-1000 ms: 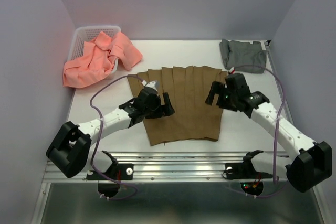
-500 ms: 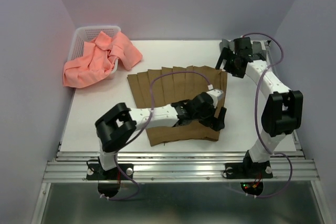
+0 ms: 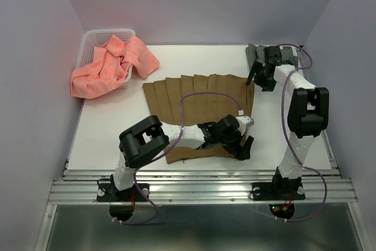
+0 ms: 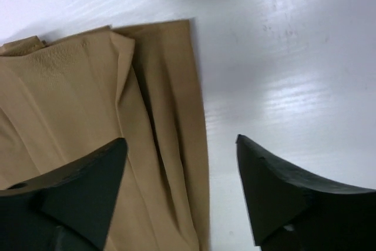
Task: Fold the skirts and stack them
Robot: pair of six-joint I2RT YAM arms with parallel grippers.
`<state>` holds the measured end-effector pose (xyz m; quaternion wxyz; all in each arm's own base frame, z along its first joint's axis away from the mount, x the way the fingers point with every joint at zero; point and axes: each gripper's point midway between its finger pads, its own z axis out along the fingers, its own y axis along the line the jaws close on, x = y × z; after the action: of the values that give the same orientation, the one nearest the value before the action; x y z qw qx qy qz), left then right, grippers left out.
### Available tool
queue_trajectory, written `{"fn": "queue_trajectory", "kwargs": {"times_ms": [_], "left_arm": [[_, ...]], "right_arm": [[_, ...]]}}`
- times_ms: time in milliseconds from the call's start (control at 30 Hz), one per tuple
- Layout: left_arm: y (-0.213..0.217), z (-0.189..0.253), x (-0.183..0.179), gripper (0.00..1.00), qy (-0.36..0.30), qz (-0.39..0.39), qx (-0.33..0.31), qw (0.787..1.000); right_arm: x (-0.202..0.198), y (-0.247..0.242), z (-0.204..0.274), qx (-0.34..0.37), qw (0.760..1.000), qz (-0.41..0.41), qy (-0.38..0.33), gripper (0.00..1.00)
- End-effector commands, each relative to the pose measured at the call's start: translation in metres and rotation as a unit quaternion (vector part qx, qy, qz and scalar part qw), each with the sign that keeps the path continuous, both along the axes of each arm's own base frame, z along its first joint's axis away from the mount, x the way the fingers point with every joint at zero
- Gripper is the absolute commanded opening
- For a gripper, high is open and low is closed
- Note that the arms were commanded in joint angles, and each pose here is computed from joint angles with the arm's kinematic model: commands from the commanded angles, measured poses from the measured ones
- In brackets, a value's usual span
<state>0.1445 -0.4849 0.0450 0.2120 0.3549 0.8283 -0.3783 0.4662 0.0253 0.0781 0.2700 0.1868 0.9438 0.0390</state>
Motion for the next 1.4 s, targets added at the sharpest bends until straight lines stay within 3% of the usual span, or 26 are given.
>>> {"fn": "queue_trajectory", "kwargs": {"times_ms": [0, 67, 133, 600, 700, 933, 1000, 1033, 1367], "left_arm": [[0.025, -0.021, -0.019, 0.99, 0.03, -0.01, 0.017, 0.999], [0.033, -0.033, -0.025, 0.99, 0.041, -0.011, 0.026, 0.999], [0.038, -0.04, -0.028, 0.99, 0.052, -0.007, 0.032, 0.998], [0.048, -0.05, -0.04, 0.99, 0.085, 0.0, 0.035, 0.996], [0.051, -0.053, -0.041, 0.99, 0.09, 0.005, 0.036, 0.995], [0.054, -0.055, -0.044, 0.99, 0.101, 0.015, 0.035, 0.994], [0.056, -0.056, -0.045, 0.99, 0.104, 0.017, 0.036, 0.994], [0.059, -0.058, -0.046, 0.99, 0.106, 0.018, 0.039, 0.993], [0.062, -0.059, -0.052, 0.99, 0.125, 0.025, 0.033, 0.991]], "right_arm": [[0.023, 0.004, 0.004, -0.002, 1.0, 0.02, -0.02, 0.76], [0.028, 0.0, 0.002, -0.01, 1.0, 0.015, -0.024, 0.62], [0.032, 0.004, -0.002, -0.003, 0.999, 0.024, -0.028, 0.54], [0.049, 0.022, -0.032, 0.035, 0.997, 0.058, -0.02, 0.47], [0.051, 0.022, -0.033, 0.035, 0.997, 0.062, -0.021, 0.41], [0.055, 0.023, -0.032, 0.035, 0.997, 0.065, -0.025, 0.16], [0.056, 0.025, -0.03, 0.04, 0.996, 0.071, -0.028, 0.04], [0.059, 0.026, -0.024, 0.04, 0.996, 0.073, -0.035, 0.01], [0.072, 0.045, 0.086, 0.069, 0.978, 0.127, -0.151, 0.01]]}}
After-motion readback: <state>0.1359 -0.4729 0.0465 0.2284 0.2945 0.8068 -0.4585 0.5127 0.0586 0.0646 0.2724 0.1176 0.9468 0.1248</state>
